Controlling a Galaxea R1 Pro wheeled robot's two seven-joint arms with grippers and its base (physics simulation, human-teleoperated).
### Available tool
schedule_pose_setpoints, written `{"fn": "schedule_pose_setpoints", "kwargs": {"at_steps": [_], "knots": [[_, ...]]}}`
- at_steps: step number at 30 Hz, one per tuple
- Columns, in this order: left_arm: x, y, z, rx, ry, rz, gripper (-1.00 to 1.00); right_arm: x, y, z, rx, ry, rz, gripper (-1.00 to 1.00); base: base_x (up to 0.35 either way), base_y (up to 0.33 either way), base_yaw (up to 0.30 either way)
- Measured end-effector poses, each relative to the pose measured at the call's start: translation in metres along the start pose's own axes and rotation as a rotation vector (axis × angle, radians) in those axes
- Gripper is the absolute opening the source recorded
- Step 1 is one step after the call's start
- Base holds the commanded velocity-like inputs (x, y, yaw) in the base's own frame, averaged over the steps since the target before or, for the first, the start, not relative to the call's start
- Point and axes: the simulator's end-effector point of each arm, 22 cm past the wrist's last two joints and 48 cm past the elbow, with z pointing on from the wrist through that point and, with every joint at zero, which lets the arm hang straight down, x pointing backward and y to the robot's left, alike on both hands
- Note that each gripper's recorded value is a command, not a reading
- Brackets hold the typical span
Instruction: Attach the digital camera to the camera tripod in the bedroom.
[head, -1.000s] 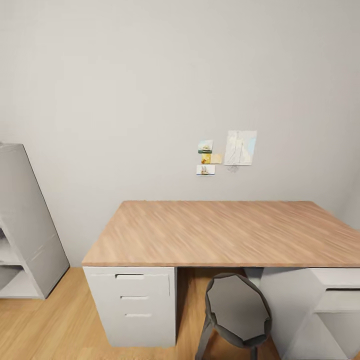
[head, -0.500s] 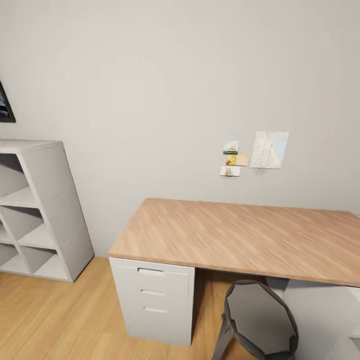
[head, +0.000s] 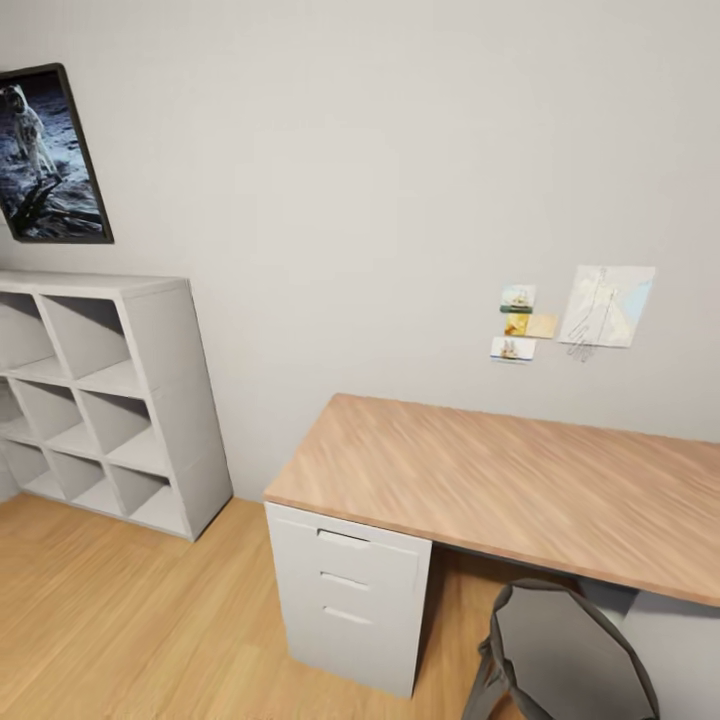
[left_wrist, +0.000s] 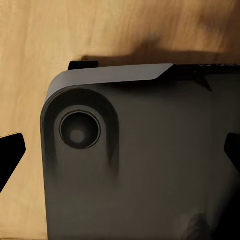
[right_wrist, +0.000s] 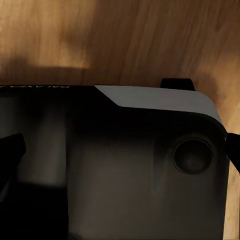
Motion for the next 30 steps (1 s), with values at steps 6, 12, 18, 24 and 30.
{"fn": "schedule_pose_setpoints", "kwargs": {"at_steps": [6, 12, 18, 24, 30], "knots": [[0.0, 0.0, 0.0, -0.001, 0.0, -0.002, 1.0, -0.001, 0.0, 0.0, 0.0, -0.002, 0.0, 1.0, 0.0, 0.0, 0.287], [0.0, 0.0, 0.0, -0.001, -0.001, -0.003, 1.0, -0.01, 0.0, 0.0, 0.0, -0.021, -0.002, 1.0, 0.0, 0.0, 0.287], [-0.004, 0.001, 0.0, -0.001, -0.01, -0.005, 1.0, -0.022, 0.001, 0.0, -0.001, -0.046, -0.003, 1.0, 0.0, 0.0, 0.287], [-0.007, 0.001, 0.0, -0.002, -0.017, -0.006, 1.0, -0.039, 0.001, -0.001, -0.002, -0.081, -0.004, 1.0, 0.0, 0.0, 0.288], [-0.011, 0.003, 0.0, -0.004, -0.03, -0.006, 1.0, -0.05, 0.001, -0.002, -0.002, -0.103, -0.005, 1.0, 0.0, 0.0, 0.29]]}}
